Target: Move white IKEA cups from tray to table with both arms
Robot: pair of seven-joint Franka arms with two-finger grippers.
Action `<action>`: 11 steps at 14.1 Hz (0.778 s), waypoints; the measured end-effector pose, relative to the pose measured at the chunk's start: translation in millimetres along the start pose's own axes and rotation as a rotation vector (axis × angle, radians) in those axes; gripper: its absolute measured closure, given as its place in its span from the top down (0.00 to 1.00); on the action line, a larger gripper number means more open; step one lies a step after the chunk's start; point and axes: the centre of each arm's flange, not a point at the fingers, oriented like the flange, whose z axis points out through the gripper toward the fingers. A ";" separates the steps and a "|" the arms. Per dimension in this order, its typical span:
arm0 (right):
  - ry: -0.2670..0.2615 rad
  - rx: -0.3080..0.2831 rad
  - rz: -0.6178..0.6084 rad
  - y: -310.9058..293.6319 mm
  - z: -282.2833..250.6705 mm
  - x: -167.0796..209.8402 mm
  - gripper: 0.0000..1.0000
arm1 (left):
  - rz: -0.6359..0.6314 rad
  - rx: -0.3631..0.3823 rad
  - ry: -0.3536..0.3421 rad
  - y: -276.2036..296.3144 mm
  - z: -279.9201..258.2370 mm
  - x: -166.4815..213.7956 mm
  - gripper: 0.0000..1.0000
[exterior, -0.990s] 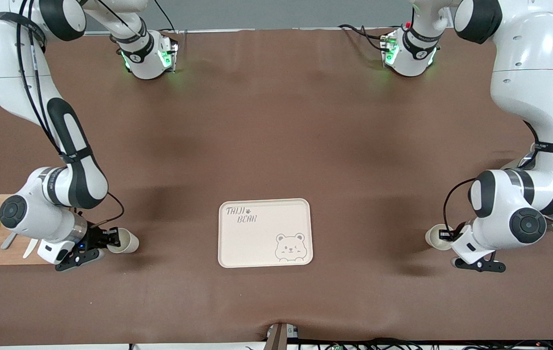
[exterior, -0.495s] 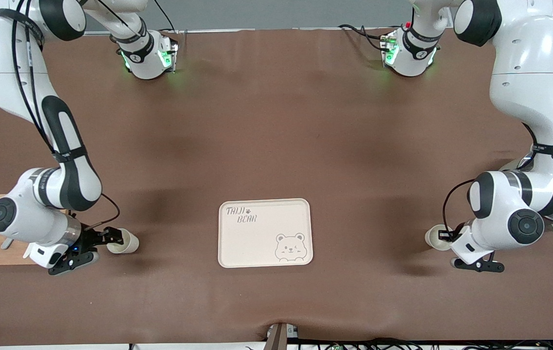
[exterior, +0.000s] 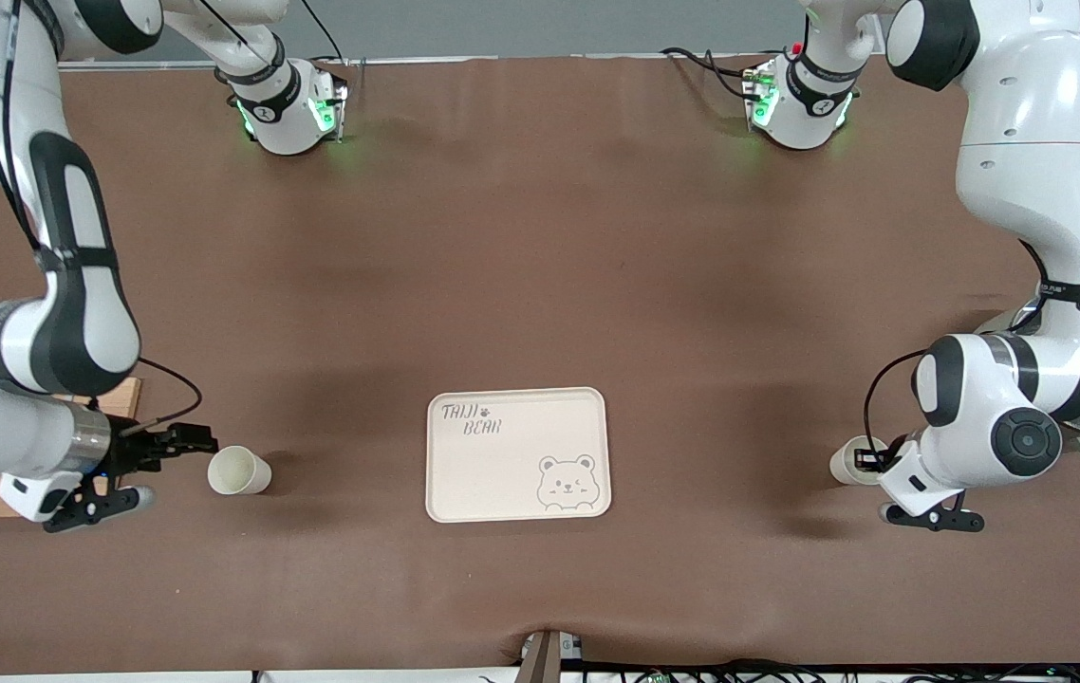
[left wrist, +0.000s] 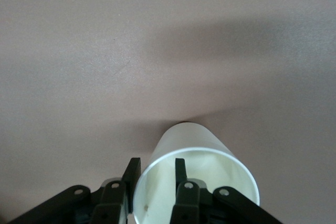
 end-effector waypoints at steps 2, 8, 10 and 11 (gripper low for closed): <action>-0.029 0.000 0.001 -23.5 -58.6 -21.7 1.00 | 0.001 -0.001 0.006 1.1 -2.9 1.2 0.48; 0.008 -0.083 0.040 -63.5 -250.9 -138.0 1.00 | -0.005 0.003 0.020 -3.3 -36.0 1.5 1.00; 0.040 -0.135 0.070 -79.2 -302.3 -184.2 1.00 | -0.006 0.004 0.019 -3.7 -61.1 -1.6 1.00; 0.053 -0.148 0.090 -85.9 -320.5 -204.2 1.00 | -0.005 0.004 0.017 -3.0 -75.6 -4.2 1.00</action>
